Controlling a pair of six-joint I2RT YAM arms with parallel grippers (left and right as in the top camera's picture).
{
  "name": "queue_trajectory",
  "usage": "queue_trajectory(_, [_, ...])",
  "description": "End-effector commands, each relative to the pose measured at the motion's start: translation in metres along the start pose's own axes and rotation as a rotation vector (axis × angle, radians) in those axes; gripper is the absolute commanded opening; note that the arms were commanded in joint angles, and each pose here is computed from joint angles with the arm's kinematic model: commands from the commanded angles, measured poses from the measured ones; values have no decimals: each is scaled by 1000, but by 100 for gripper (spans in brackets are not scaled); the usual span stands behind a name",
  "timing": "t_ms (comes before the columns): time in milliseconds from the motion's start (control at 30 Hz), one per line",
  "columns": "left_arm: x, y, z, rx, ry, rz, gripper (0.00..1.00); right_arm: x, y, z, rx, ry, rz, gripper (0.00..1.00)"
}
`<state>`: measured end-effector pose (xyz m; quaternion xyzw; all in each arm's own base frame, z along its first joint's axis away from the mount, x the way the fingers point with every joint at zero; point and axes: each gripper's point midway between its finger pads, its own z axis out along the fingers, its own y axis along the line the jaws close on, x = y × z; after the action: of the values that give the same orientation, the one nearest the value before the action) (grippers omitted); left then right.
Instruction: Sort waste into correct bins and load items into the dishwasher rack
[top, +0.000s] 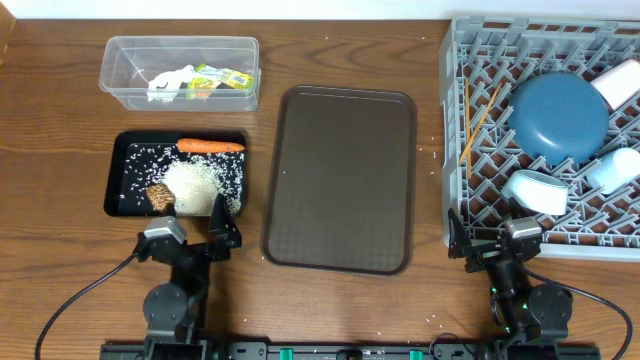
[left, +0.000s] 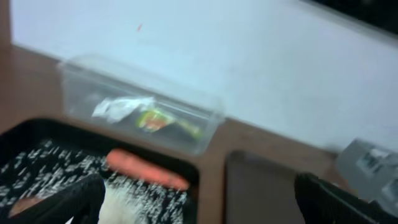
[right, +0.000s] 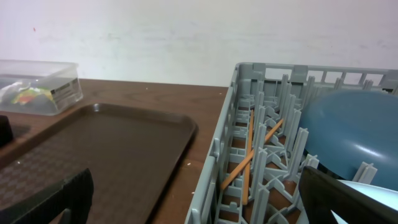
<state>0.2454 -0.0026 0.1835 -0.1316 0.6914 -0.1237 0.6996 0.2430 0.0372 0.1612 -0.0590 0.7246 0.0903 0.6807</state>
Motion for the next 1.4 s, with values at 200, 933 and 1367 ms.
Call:
queue_trajectory(200, [5,-5,1,41,-1,91,98,0,-4,0,21,-1,-18,99])
queue_trajectory(933, [35,40,-3,-138,132,173,98,0,-4,0,21,-1,-18,99])
queue_trajectory(1367, [35,40,-3,-138,132,173,98,0,-4,0,21,-1,-18,99])
